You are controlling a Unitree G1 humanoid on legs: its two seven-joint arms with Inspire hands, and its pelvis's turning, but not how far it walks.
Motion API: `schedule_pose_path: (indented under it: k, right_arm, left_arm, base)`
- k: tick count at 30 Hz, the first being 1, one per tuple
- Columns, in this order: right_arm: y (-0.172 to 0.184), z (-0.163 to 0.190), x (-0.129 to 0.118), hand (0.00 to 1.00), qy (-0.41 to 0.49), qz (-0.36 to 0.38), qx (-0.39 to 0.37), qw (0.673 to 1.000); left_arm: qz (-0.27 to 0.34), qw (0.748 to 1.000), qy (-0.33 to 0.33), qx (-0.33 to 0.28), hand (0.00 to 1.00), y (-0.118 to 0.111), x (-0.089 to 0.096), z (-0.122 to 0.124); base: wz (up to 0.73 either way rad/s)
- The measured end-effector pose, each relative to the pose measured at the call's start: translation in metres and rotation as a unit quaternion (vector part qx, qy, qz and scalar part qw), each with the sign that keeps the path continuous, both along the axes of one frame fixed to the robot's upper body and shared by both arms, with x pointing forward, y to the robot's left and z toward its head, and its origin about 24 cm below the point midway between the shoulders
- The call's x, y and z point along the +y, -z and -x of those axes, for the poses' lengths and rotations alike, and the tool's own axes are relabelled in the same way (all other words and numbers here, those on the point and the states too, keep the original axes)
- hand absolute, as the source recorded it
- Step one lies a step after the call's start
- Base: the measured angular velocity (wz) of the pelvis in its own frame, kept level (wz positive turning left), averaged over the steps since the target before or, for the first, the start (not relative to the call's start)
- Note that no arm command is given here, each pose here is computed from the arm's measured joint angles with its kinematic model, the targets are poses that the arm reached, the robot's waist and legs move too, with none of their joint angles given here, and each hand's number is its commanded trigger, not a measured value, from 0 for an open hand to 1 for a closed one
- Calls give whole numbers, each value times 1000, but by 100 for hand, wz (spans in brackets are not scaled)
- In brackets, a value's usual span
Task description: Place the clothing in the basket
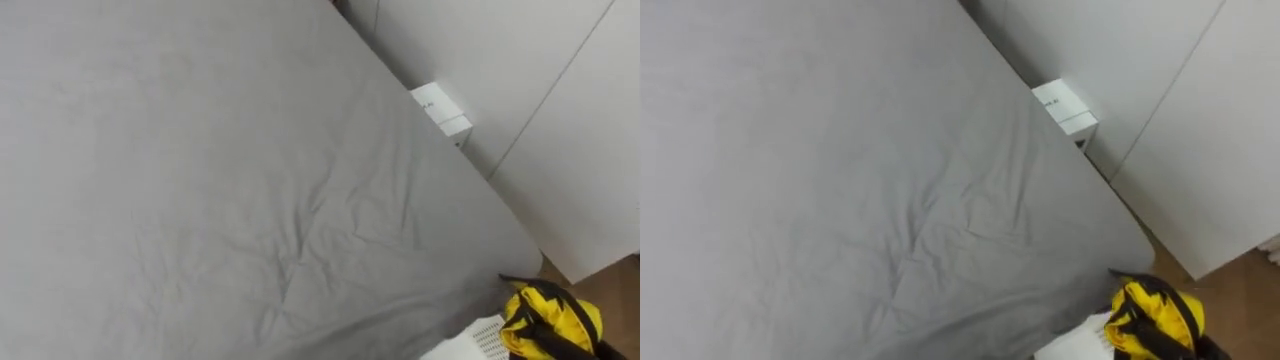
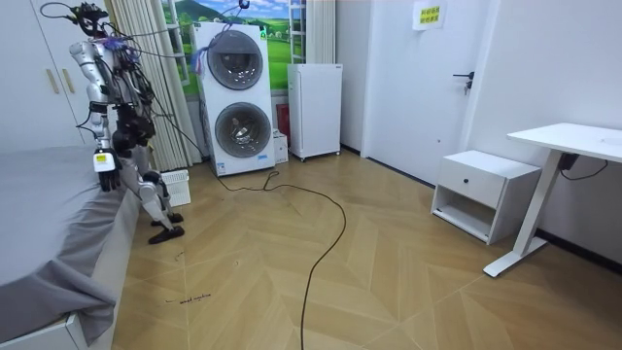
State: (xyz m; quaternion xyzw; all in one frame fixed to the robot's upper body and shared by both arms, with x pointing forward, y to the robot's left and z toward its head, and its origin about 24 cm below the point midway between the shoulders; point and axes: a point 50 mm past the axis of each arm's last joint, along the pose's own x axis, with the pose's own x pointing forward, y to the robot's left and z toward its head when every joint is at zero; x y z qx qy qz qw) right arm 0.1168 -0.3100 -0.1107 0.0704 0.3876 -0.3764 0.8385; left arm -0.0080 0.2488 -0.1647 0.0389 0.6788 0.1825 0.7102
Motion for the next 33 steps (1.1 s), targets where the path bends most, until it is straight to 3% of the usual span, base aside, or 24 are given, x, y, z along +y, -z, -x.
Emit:
schedule_pose_path:
  k: [5, 13, 14, 15, 16, 22, 23, 24, 33]
  right_arm:
    - [-4, -11, -8, 100, 37, 0, -14, 999]
    - [-14, -21, -27, 100, 96, 29, -25, 995]
    - [-15, -20, -29, 65, 103, 33, -26, 994]
    - [-15, -20, -30, 64, 107, 34, -27, 993]
    - [-15, -20, -31, 100, 115, 34, -29, 992]
    - [-14, -17, -37, 100, 126, 39, -19, 991]
    - [-15, -20, -36, 56, 125, 38, -22, 991]
    - [-15, -22, -36, 0, 123, 38, -23, 991]
    - [-17, -29, -35, 0, 127, 31, -47, 990]
  left_arm:
    - [9, 1000, 15, -16, 0, 2, -5, -19]
    - [15, 999, 17, -27, 0, 2, -7, -26]
    - [18, 999, 23, -25, 0, 3, -9, -25]
    - [19, 999, 25, -24, 0, 3, -9, -25]
    - [23, 999, 30, -22, 0, 3, -11, -25]
    - [33, 997, 57, -26, 0, 5, -16, -35]
    - [34, 997, 63, -27, 0, 5, -17, -38]
    - [36, 997, 60, -27, 0, 5, -18, -39]
    - [37, 997, 59, -32, 0, 5, -19, -48]
  base:
    - [5]
    - [-9]
    - [-25]
    - [-24]
    - [-22]
    - [-8]
    - [-7]
    - [-12]
    - [-4]
